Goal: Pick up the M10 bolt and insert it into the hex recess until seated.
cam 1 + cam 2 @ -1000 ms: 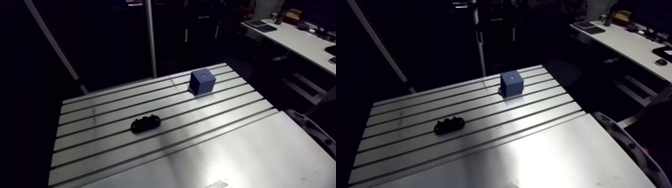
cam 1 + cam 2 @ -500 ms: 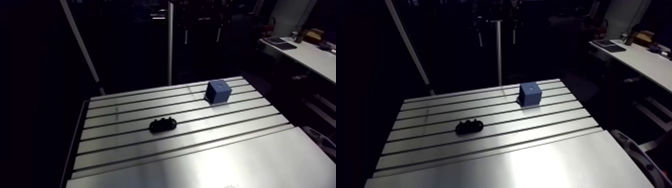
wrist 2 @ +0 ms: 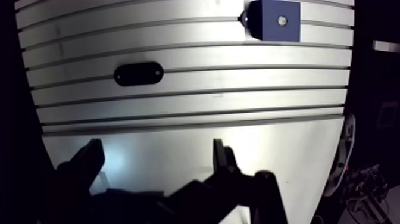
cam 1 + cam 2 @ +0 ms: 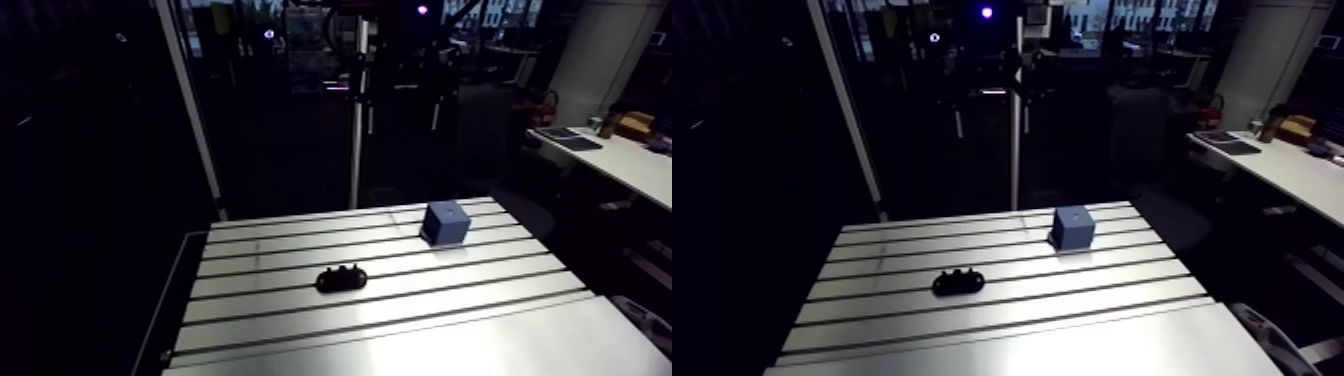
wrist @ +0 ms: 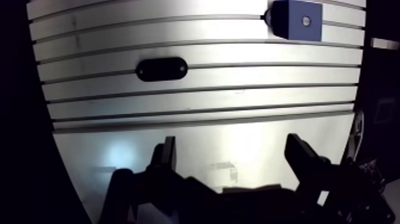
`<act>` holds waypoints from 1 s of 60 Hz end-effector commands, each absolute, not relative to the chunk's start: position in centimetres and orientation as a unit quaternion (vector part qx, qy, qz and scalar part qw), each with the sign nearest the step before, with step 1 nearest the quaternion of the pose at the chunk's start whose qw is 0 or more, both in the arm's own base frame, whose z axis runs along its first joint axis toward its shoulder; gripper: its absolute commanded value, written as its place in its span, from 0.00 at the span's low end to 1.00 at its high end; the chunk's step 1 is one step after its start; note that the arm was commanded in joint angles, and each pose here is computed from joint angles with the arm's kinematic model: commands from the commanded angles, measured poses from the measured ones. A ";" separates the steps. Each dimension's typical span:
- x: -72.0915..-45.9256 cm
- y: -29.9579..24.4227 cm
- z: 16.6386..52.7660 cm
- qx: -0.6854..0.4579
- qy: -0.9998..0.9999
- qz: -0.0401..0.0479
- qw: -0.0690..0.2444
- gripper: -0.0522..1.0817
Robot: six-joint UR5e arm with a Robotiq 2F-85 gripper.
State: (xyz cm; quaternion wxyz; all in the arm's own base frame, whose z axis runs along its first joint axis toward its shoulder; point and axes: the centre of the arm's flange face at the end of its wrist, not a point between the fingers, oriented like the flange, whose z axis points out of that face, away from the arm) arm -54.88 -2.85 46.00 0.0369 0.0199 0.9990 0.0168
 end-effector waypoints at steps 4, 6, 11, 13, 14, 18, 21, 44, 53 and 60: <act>-53.9 -3.3 47.7 0.016 0.999 0.016 0.040 0.05; -53.9 -3.3 48.1 0.017 0.999 0.016 0.039 0.05; -54.0 -3.3 49.0 0.017 0.999 0.017 0.033 0.05; -54.1 -3.3 49.2 0.017 0.999 0.018 0.032 0.05; -54.1 -3.3 49.2 0.017 0.999 0.018 0.032 0.05; -54.0 -3.3 49.2 0.016 0.999 0.019 0.034 0.05; -54.0 -3.3 49.2 0.016 0.999 0.019 0.035 0.05; -54.4 -3.2 49.9 0.011 0.999 0.017 0.026 0.05; -54.5 -3.3 50.0 0.009 1.000 0.013 0.024 0.05; -54.7 -3.3 50.1 0.009 1.000 0.011 0.022 0.05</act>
